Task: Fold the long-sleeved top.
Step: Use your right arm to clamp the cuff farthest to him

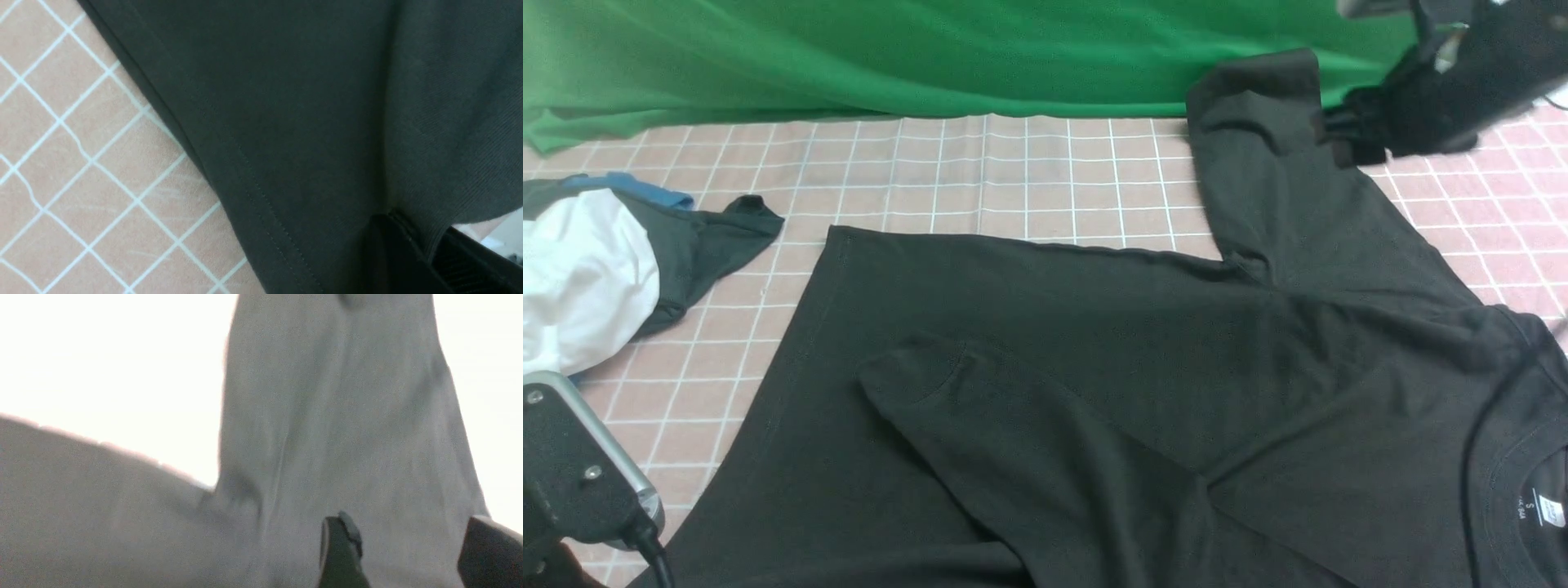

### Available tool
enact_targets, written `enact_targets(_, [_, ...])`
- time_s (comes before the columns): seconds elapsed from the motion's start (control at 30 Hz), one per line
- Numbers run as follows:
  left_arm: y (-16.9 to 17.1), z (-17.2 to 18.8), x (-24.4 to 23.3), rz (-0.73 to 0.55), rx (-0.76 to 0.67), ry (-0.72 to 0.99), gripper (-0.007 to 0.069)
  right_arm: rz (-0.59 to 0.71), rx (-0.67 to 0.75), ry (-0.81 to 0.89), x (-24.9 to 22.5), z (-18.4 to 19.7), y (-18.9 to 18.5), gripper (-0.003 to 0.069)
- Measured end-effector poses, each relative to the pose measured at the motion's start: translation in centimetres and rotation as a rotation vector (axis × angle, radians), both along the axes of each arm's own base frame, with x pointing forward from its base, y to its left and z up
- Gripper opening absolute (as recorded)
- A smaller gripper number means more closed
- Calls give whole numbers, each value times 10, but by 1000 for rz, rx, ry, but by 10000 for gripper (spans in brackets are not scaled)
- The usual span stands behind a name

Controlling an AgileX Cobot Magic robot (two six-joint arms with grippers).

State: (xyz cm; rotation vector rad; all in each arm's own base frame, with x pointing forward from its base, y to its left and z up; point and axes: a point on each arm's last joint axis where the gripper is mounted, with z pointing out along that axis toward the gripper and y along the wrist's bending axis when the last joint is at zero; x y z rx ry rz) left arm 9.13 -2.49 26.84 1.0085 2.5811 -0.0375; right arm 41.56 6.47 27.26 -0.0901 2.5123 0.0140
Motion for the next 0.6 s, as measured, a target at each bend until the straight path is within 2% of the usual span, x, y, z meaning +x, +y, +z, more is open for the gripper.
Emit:
enact_targets(0.13, [0, 0, 0, 0, 4, -5, 35, -12, -22, -47, 74, -21, -12, 411])
enact_targets(0.3, [0, 1, 3, 3, 5, -33, 35, -47, -20, -70, 118, -43, -29, 419])
enact_targets(0.4, [1, 1, 3, 3, 6, -39, 35, -87, 40, -95, 138, -58, -44, 437])
enact_targets(0.43, [1, 1, 3, 3, 12, -40, 35, -108, 102, -118, 150, -73, -53, 454])
enact_targets(0.6, [2, 1, 4, 3, 23, -42, 35, -136, 250, -191, 171, -102, -62, 489])
